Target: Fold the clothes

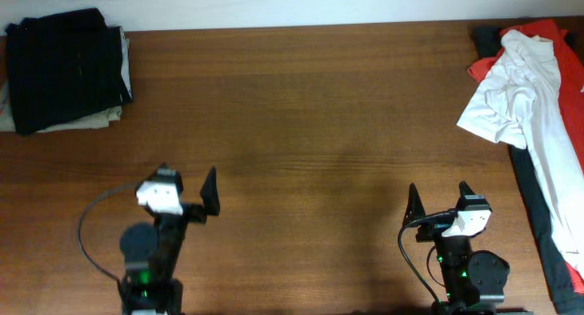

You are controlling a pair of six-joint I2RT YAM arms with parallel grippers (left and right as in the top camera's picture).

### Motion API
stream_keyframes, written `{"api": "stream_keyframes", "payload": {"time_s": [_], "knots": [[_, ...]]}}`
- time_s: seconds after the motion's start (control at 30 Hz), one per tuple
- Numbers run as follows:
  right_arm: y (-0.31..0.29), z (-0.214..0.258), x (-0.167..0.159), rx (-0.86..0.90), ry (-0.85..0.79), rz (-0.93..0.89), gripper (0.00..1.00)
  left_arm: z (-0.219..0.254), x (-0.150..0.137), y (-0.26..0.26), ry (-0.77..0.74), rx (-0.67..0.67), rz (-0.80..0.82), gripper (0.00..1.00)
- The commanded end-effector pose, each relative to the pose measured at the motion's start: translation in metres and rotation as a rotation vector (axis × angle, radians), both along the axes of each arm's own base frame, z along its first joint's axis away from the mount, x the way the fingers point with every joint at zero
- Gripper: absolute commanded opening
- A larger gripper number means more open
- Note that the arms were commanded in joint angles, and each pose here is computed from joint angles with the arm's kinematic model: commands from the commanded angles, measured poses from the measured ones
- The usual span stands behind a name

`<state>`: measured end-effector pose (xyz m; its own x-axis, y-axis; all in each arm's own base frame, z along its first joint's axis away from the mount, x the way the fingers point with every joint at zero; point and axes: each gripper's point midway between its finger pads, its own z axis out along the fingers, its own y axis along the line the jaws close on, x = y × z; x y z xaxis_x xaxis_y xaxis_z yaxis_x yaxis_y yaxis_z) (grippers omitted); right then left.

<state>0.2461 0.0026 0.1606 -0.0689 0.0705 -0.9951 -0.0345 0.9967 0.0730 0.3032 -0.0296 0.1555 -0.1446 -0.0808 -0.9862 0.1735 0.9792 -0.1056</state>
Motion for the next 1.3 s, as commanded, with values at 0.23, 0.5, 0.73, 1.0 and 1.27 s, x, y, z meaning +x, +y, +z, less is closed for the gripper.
{"api": "stream_keyframes", "payload": {"time_s": [0.23,0.5,0.73,1.0,1.27], "knots": [[0.003,-0.003,0.0,-0.007,0.004,0.015,0.99,-0.018,-0.038,0.007,0.038,0.003,0.042,0.99],[0.003,-0.003,0.0,-0.007,0.004,0.015,0.99,-0.034,-0.053,0.013,0.105,0.01,0.078,0.99],[0.003,-0.003,0.0,-0.007,0.004,0.015,0.99,0.0,-0.057,0.016,-0.045,0.01,0.1,0.99],[0.003,-0.003,0.0,-0.007,0.004,0.015,0.99,0.004,-0.058,0.016,-0.062,0.009,0.1,0.99],[0.003,-0.003,0.0,-0.007,0.004,0.015,0.99,0.004,-0.058,0.016,-0.062,0.009,0.1,0.99]]}}
